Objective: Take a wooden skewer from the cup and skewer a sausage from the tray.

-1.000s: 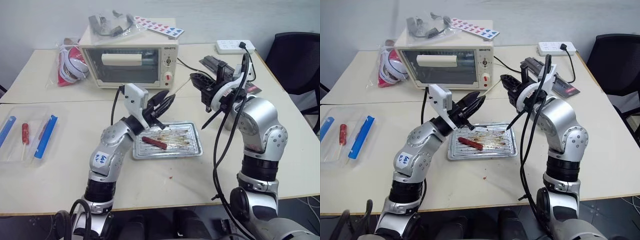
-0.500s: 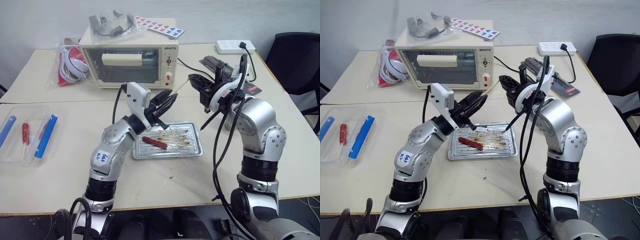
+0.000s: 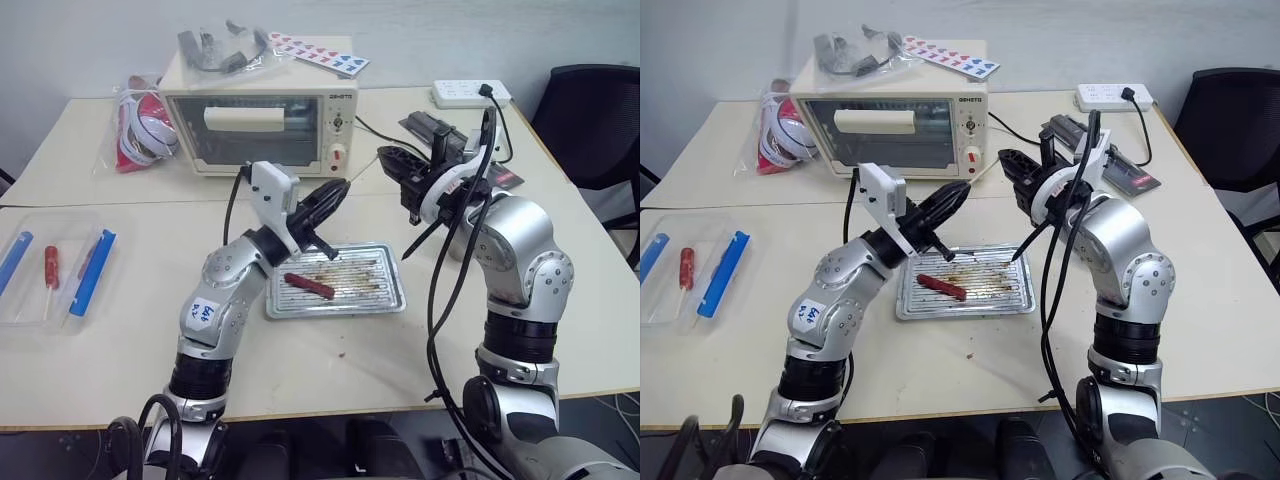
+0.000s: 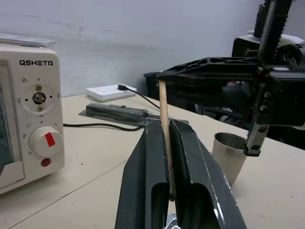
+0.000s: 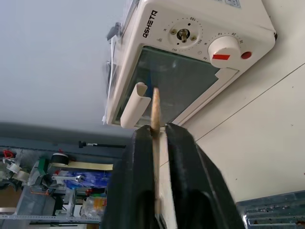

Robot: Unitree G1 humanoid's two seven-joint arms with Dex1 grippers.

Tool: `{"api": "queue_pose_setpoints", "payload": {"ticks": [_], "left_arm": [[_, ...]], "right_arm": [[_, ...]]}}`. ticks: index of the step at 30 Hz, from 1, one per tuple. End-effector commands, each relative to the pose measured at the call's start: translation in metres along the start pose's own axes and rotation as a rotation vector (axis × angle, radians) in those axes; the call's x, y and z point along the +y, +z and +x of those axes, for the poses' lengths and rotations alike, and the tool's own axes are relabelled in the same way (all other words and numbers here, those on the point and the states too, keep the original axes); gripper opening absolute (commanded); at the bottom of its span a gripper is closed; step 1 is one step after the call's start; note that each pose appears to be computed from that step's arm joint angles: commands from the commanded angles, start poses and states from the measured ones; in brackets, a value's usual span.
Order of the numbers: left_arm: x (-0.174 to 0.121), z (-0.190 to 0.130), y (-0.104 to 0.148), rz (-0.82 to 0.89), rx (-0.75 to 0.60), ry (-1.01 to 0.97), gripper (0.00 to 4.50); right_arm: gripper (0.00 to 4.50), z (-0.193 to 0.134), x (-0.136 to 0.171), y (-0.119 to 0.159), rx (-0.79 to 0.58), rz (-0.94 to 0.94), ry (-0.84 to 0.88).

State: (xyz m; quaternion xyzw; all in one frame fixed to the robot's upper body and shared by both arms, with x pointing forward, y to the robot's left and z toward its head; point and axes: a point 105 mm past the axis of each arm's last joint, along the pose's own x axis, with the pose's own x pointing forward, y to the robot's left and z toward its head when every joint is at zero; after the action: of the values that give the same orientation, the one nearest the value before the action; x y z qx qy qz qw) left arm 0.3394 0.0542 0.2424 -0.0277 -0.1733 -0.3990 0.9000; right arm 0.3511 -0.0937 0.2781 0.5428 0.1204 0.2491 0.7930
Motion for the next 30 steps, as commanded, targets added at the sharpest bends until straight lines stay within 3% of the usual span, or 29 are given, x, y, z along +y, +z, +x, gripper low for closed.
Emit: {"api": "queue_pose_setpoints", "payload": {"ticks": [1, 4, 8, 15, 19, 25, 30], "left_arm": [[0.009, -0.007, 0.014, 0.038, -0.020, 0.006, 0.00], [0.014, -0.015, 0.015, 0.050, 0.000, 0.012, 0.00], [0.025, -0.034, 0.018, 0.076, 0.056, 0.027, 0.00], [0.044, -0.078, 0.029, 0.132, 0.153, 0.056, 0.00], [0.046, -0.112, 0.032, 0.159, 0.286, 0.034, 0.00], [0.037, -0.158, 0.041, 0.172, 0.476, -0.037, 0.00], [0.044, -0.181, 0.051, 0.184, 0.551, -0.011, 0.00]], "right_arm": [[1.34, -0.006, 0.008, 0.001, -0.001, -0.090, 0.022], [1.34, -0.007, 0.005, 0.004, 0.005, -0.151, 0.010], [1.34, -0.010, 0.002, 0.000, 0.069, -0.452, -0.010], [1.34, -0.012, -0.012, -0.034, 0.261, -0.967, 0.002], [1.34, -0.019, -0.028, -0.065, 0.432, -1.237, 0.071], [1.34, -0.017, -0.053, -0.093, 0.594, -1.404, 0.155], [1.34, -0.013, -0.062, -0.111, 0.659, -1.442, 0.226]]}}
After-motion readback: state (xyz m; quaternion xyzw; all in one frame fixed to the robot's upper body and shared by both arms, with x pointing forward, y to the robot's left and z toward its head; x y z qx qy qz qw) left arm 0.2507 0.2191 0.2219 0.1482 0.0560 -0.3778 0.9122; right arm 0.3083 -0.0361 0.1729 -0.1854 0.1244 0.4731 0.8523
